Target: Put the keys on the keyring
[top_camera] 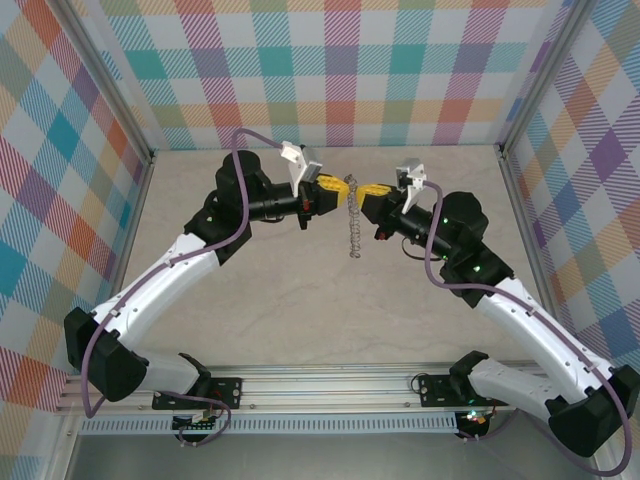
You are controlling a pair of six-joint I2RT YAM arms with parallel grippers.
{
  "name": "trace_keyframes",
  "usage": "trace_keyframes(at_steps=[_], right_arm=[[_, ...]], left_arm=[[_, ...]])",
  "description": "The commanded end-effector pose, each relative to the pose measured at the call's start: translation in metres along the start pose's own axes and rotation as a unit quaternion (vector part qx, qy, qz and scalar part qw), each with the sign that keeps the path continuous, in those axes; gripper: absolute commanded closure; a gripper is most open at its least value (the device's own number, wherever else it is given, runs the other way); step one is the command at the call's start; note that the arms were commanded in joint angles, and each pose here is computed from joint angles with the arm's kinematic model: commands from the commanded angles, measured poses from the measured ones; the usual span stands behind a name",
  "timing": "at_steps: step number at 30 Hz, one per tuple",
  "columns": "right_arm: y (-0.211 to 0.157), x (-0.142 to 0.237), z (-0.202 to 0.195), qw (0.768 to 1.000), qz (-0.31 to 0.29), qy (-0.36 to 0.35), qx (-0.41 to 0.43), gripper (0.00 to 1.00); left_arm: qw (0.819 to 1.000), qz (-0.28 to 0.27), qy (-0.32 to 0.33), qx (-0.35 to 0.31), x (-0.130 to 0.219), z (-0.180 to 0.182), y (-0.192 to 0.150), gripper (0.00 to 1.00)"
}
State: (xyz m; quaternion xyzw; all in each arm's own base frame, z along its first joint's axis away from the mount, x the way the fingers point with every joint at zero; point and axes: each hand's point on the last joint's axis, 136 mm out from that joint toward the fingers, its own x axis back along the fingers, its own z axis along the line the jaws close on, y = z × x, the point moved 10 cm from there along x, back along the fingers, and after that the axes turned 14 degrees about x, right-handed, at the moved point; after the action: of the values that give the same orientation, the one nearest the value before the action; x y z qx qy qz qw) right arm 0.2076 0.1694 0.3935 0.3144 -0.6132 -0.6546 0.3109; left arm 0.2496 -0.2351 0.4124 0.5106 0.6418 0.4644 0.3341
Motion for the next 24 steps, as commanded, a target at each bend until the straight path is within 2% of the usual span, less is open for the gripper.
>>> trace_keyframes(at_steps=[1, 10, 17, 24], right_arm=[[0.021, 0.001, 0.003, 0.999, -0.047, 0.015, 0.015, 1.00], [0.024, 0.012, 0.004, 0.998, -0.052, -0.005, 0.028, 1.00], [0.017, 0.018, 0.002, 0.998, -0.034, -0.031, 0.032, 1.00], [0.018, 0.018, 0.005, 0.999, -0.037, -0.011, 0.028, 1.00]], left_arm=[[1.000, -0.010, -0.024, -0.018, -0.002, -0.012, 0.013, 1.00], [1.000, -0.010, -0.008, -0.016, -0.005, -0.007, 0.012, 1.00], [1.000, -0.021, 0.002, -0.016, -0.003, -0.008, 0.014, 1.00], [1.000, -0.021, 0.006, -0.016, -0.001, -0.009, 0.015, 1.00]])
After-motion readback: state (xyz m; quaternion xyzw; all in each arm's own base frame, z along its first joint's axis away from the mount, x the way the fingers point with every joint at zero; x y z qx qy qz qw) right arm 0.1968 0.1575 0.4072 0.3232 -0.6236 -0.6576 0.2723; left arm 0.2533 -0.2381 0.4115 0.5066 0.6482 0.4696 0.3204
